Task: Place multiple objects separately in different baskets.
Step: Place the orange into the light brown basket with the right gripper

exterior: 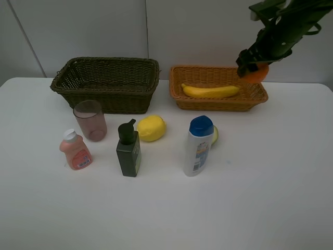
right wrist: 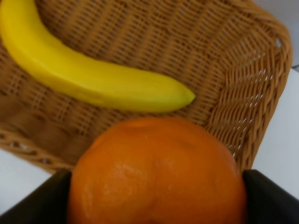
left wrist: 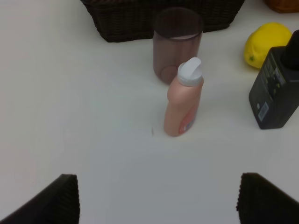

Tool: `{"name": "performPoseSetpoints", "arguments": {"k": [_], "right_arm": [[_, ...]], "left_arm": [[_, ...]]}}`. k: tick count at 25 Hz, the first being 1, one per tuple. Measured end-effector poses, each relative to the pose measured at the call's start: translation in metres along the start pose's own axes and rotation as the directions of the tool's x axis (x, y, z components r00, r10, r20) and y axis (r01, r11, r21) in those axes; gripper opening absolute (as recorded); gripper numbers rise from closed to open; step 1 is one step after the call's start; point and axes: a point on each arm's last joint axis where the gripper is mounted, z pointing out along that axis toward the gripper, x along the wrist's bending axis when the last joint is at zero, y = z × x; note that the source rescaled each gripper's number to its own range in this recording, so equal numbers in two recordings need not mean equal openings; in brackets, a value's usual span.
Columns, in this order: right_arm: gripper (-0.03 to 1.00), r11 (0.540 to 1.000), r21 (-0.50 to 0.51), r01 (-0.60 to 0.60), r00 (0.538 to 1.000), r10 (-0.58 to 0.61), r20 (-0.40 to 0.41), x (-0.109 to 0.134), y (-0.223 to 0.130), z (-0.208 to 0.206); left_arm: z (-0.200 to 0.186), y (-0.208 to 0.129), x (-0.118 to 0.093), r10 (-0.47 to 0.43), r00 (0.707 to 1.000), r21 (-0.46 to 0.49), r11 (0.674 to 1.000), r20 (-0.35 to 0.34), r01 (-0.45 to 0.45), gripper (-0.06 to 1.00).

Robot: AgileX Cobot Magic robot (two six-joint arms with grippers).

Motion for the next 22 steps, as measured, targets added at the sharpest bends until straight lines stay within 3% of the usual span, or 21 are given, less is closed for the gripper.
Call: {"name": "performPoseSetpoints", "arguments": {"k": [9, 22], "right_arm": [[0.6, 0.996, -0.03, -0.079, 0.997, 0.08, 0.014, -0.031, 0.019, 0.049], [0.6, 0.993, -0.011, -0.115, 0.993, 0.115, -0.03, -0.022, 0.013, 0.109]], "left_arm": [[0.0, 0.0, 0.0, 0.0, 1.0, 0.0, 1.0, 0.0, 0.0, 0.9], [0.0, 0.0, 0.0, 0.0, 1.0, 0.0, 1.0, 0.0, 0.0, 0.9]]}}
